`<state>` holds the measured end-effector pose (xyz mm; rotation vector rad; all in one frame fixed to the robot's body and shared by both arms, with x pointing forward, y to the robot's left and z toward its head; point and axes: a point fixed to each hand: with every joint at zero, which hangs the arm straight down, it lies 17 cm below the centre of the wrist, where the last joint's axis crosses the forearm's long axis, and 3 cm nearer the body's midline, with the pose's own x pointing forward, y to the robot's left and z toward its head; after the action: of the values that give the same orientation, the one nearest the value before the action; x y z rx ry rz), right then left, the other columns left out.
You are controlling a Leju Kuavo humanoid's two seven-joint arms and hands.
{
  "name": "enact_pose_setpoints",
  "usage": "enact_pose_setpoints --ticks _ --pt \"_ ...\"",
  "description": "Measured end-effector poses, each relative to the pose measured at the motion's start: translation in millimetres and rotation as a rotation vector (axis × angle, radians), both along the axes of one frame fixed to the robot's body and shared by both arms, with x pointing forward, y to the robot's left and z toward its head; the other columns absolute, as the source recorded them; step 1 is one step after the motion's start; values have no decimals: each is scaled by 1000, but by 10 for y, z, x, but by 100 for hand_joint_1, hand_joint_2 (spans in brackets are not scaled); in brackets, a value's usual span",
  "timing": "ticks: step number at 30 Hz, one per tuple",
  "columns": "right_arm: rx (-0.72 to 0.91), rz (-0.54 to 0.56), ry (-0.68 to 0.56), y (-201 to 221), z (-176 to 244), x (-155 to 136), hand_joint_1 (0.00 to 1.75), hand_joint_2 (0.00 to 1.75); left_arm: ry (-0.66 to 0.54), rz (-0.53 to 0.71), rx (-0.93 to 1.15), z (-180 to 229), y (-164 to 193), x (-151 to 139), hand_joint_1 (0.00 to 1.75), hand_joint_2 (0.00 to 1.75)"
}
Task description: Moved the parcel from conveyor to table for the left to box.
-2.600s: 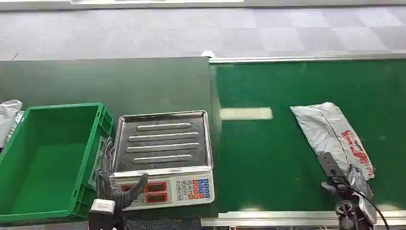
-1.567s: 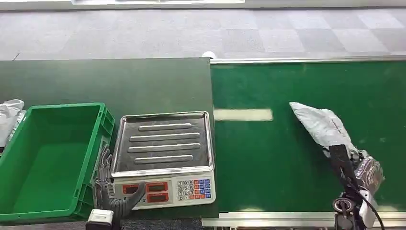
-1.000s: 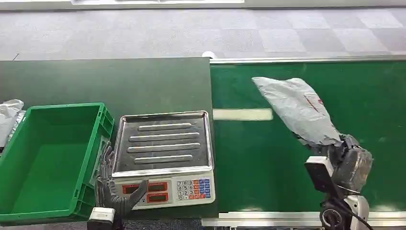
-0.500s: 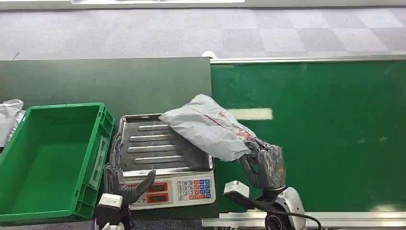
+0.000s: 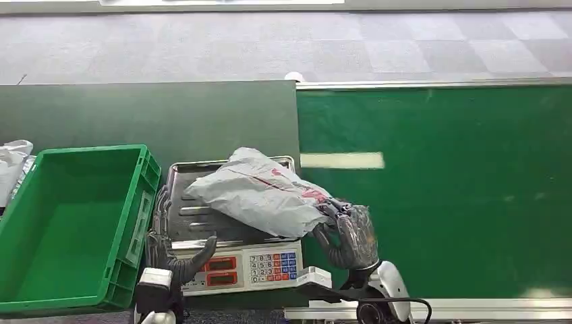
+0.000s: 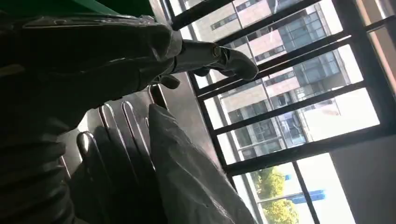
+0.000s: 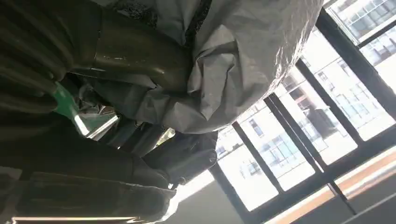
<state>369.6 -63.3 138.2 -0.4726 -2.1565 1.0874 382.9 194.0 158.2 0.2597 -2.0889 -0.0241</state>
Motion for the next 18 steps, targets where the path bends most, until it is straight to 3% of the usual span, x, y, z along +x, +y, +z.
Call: enact_pose_setpoints --ticks 6,8,12,15,18 --pt "-4 52 -21 147 73 1 175 175 -6 0 3 19 -17 3 0 175" --pt "-5 61 -22 172 80 3 0 175 -6 0 3 19 -20 3 0 175" --pt "23 81 16 185 64 34 0 175 -6 0 7 17 -24 -1 0 175" --pt "198 204 211 226 -5 -10 0 175 -6 -6 16 12 -42 -9 0 175" --pt "279 253 284 202 -26 -27 0 175 -6 -8 18 10 -48 -11 0 175"
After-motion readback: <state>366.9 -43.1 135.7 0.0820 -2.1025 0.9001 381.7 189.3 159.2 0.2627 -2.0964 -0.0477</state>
